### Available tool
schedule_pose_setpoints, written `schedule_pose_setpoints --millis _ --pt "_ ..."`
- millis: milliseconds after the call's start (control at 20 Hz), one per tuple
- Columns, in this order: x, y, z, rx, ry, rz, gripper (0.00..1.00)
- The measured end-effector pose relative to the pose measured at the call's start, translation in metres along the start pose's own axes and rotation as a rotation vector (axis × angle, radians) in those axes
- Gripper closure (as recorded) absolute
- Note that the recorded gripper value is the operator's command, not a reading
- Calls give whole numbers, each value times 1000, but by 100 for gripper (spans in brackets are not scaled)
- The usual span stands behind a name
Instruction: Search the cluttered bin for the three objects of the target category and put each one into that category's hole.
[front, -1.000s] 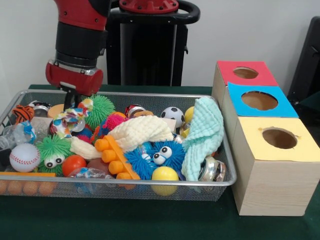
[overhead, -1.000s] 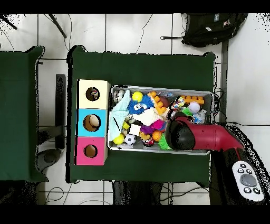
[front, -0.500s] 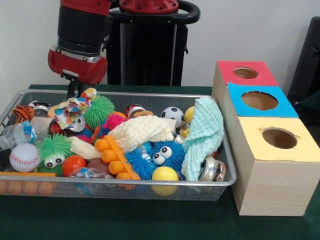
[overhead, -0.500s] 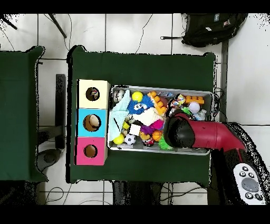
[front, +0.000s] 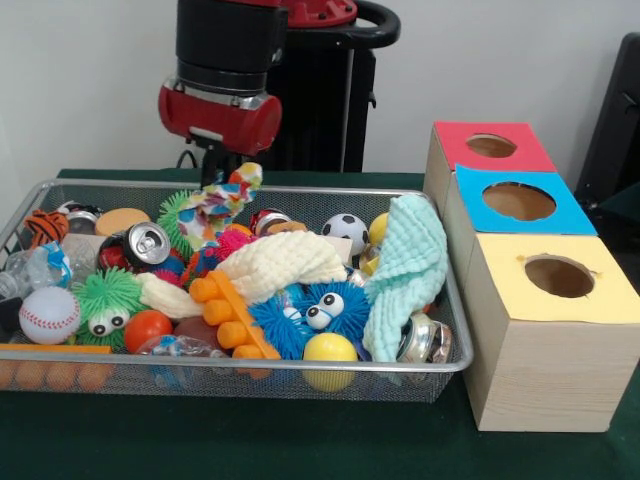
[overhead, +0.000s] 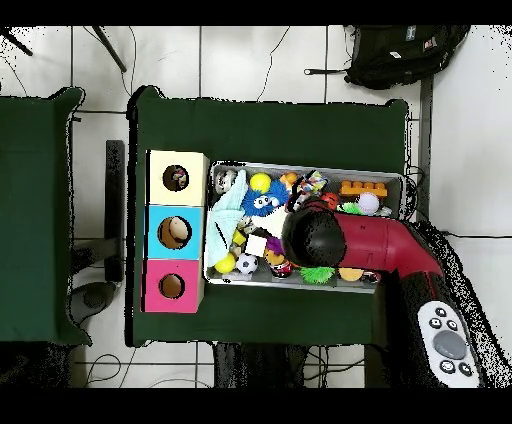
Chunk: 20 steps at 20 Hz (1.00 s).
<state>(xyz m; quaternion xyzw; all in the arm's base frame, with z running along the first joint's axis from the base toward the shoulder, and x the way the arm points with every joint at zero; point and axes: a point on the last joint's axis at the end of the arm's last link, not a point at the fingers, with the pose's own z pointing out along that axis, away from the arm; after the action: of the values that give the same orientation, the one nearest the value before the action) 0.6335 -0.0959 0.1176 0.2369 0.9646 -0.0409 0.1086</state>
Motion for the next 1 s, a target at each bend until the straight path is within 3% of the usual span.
schedule_pose_setpoints --millis 1000 --pt "26 125 -43 -82 40 -45 100"
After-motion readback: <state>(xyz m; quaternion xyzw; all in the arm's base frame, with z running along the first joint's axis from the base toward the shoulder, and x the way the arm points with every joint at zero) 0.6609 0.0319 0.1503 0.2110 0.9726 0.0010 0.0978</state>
